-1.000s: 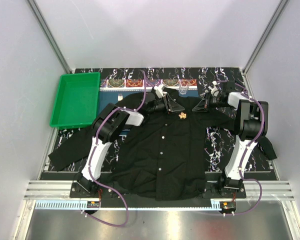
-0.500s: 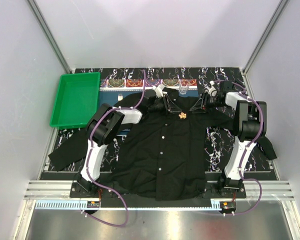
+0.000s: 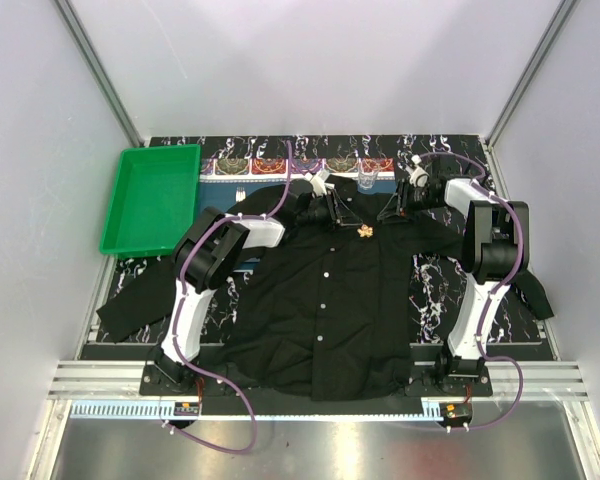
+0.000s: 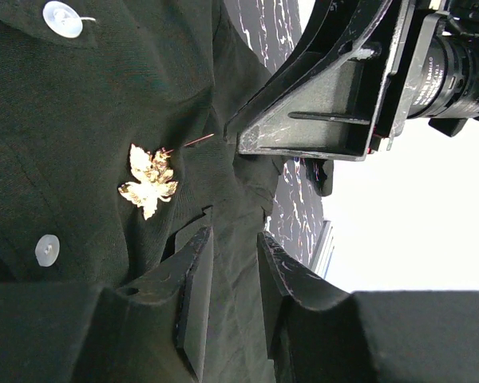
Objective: Pin the brooch onto the clothing
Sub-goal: Pin the brooch to the clothes.
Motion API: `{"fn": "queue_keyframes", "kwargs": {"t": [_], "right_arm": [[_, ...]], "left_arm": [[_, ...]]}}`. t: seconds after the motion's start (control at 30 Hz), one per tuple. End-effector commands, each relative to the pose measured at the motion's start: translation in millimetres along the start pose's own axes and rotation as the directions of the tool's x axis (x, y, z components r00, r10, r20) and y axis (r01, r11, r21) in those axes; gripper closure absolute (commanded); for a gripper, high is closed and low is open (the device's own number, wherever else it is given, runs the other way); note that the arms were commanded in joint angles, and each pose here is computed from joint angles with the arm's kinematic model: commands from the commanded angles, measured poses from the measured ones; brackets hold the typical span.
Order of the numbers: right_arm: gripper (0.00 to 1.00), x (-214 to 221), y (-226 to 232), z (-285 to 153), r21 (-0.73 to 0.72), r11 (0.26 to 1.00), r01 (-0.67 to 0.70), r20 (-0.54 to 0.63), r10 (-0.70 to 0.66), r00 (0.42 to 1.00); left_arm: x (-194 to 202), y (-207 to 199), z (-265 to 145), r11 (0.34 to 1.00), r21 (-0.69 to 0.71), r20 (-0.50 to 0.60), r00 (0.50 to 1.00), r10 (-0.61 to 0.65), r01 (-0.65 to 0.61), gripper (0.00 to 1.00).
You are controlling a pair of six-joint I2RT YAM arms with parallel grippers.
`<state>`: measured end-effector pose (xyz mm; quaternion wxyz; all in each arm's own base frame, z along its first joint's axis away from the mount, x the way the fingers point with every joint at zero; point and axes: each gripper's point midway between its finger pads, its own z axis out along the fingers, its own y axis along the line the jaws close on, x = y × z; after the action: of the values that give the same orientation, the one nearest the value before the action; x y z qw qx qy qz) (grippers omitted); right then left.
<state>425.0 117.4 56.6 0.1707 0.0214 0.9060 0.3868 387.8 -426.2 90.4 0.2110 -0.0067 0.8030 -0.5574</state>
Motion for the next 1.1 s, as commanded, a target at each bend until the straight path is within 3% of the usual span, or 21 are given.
{"fn": "queue_keyframes", "kwargs": {"t": [0.0,0.67,0.83,1.07], "right_arm": [[0.67,-14.3,16.1,-8.6,0.009,0.996,0.084,0.023,-0.085,0.996],[0.72,-4.0,14.4,7.4,0.065,0.988,0.140,-0.048,-0.137,0.989],[0.70,-5.9,28.4,0.5,0.021,0.987,0.159,-0.034,-0.158,0.987],[0.60,-18.4,47.0,-26.7,-0.007,0.978,0.207,0.031,-0.207,0.978]], "left_arm": [[-15.4,-21.8,3.4,0.999,0.040,0.045,0.999,0.021,-0.023,0.68],[-16.3,-18.7,4.7,0.999,0.040,0.052,0.999,0.013,-0.015,0.68],[-16.7,-19.9,4.9,0.999,0.047,0.053,0.999,0.011,-0.013,0.67],[-15.6,-21.2,2.7,0.999,0.050,0.054,0.998,0.014,-0.016,0.67]]}}
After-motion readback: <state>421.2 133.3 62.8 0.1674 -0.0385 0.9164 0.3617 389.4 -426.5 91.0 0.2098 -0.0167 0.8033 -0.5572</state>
